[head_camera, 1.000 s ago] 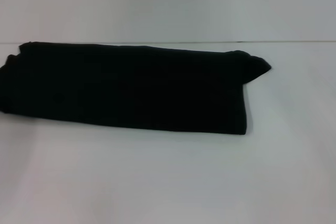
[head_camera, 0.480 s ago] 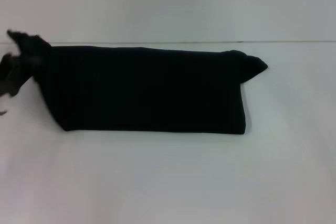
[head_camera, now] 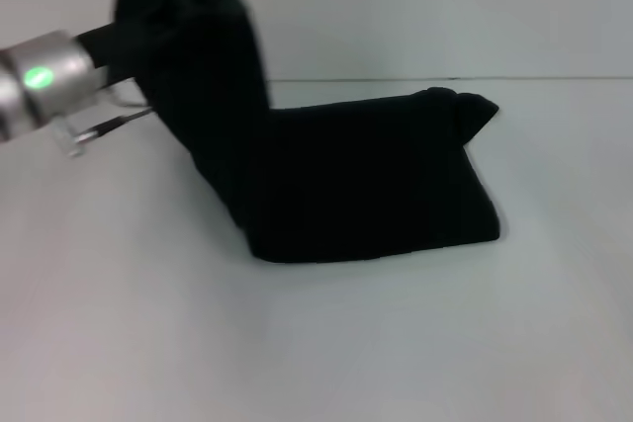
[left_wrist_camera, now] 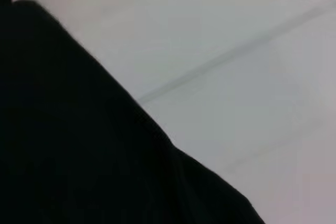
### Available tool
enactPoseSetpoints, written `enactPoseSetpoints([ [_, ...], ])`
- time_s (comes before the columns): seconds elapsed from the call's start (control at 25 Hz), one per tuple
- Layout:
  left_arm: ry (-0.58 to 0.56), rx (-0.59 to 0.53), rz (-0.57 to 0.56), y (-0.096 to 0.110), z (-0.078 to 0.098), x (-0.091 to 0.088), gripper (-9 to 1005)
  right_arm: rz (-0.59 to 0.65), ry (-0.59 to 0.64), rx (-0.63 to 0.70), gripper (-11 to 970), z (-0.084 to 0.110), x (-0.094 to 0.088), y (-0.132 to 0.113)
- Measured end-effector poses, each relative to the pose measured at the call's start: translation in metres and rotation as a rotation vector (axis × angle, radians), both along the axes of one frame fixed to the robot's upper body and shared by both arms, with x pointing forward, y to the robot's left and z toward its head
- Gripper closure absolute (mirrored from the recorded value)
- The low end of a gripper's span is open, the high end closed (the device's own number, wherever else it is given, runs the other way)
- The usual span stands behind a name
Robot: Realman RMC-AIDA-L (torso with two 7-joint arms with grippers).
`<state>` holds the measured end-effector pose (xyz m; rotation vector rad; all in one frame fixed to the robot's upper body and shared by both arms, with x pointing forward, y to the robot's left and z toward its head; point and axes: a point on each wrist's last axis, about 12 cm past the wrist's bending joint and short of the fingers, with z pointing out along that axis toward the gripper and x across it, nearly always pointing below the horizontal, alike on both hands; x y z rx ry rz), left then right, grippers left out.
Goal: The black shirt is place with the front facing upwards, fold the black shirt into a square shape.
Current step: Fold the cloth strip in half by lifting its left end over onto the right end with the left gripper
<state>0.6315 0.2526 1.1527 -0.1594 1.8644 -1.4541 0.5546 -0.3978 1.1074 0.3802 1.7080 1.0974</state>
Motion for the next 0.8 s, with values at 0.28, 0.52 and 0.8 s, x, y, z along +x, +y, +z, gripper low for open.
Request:
enactPoseSetpoints([
  [0.28,-0.065,0.147,-0.182,-0.101,0.008,0.017,989,0.012,-0.001,-0.013,260,0.001,0.003,0.003],
  [0.52,-0.043,0.361,-0.363,-0.179,-0.025,0.004,983,0.032,0.021,-0.027,261,-0.003,0.007,0.010],
  [0.8,-0.113,0.409,-0.668,-0.192,-0.016,-0.022,888,0.048,0.037,-0.041,261,-0.004,0.009,0.012],
])
